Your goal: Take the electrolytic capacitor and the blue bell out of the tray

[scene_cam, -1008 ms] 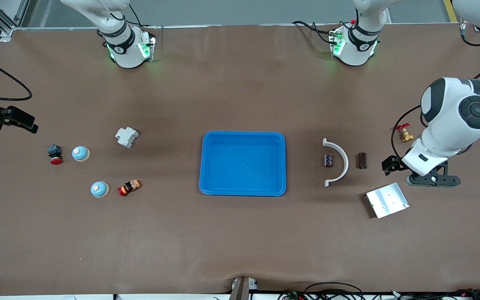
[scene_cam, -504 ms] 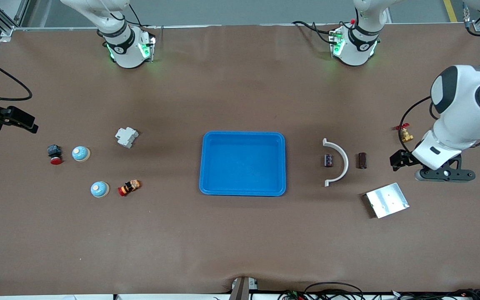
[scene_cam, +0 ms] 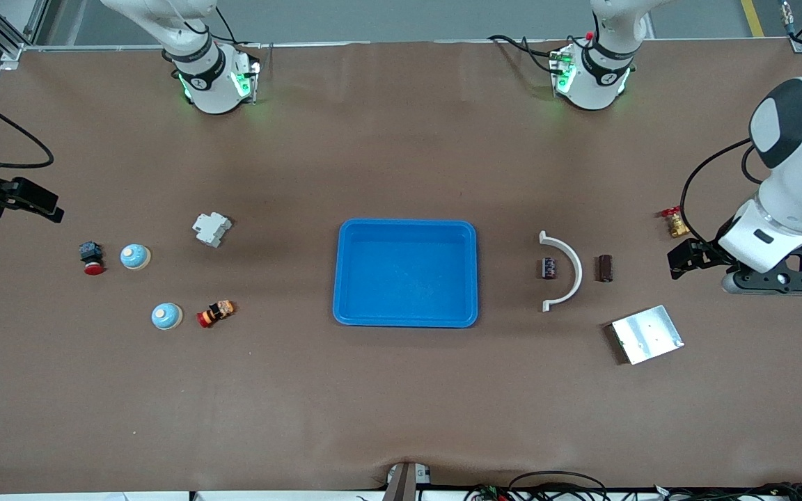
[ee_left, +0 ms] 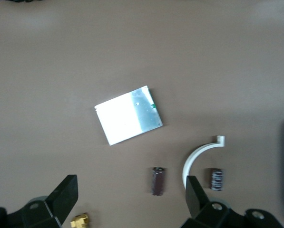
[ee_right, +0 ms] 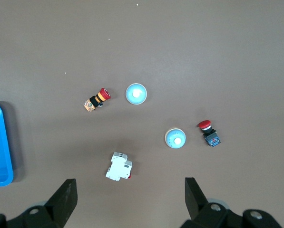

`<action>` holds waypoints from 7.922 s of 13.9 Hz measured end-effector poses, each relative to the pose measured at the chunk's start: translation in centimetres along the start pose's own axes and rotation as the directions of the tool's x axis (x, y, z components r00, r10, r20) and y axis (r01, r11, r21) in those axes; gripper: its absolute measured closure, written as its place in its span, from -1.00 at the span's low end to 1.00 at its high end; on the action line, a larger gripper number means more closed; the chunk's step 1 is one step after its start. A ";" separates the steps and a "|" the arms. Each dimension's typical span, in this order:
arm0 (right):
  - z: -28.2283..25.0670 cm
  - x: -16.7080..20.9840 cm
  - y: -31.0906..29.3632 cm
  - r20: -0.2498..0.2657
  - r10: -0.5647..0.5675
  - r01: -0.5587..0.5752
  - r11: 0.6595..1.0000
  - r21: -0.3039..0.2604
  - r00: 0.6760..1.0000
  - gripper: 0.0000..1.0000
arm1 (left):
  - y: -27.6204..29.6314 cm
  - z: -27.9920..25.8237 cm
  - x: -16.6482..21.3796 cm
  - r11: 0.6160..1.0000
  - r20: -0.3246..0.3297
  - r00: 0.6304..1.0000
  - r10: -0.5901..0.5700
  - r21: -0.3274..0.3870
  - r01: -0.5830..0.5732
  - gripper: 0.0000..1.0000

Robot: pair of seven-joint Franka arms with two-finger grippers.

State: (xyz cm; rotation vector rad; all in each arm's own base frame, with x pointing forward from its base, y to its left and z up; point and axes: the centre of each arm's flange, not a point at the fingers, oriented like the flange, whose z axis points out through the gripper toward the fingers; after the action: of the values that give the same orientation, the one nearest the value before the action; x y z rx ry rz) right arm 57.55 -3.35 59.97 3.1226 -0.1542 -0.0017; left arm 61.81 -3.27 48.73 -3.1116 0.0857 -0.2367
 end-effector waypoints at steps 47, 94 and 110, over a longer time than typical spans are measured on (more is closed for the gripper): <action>0.0 0.0 0.0 0.000 0.003 -0.003 1.000 0.016 1.000 -1.00 | 3.5 -16.8 -3.9 0.999 0.126 0.992 0.020 -0.042 -0.014 -1.00; 0.0 0.1 0.4 0.002 0.017 -0.017 0.999 0.045 1.000 -1.00 | 5.3 -16.2 -3.3 0.998 0.101 0.994 0.050 -0.046 -0.046 -1.00; 0.0 0.0 0.0 -0.001 -0.029 0.029 0.999 0.046 1.000 -1.00 | 5.6 -16.1 -3.5 0.998 0.112 0.992 0.061 -0.017 -0.060 -1.00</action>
State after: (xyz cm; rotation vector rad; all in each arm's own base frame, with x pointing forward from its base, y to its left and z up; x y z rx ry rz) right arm 57.59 -3.39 59.94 3.1708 -0.1109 0.0013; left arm 55.66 -8.87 63.97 -3.1215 0.1801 -0.0600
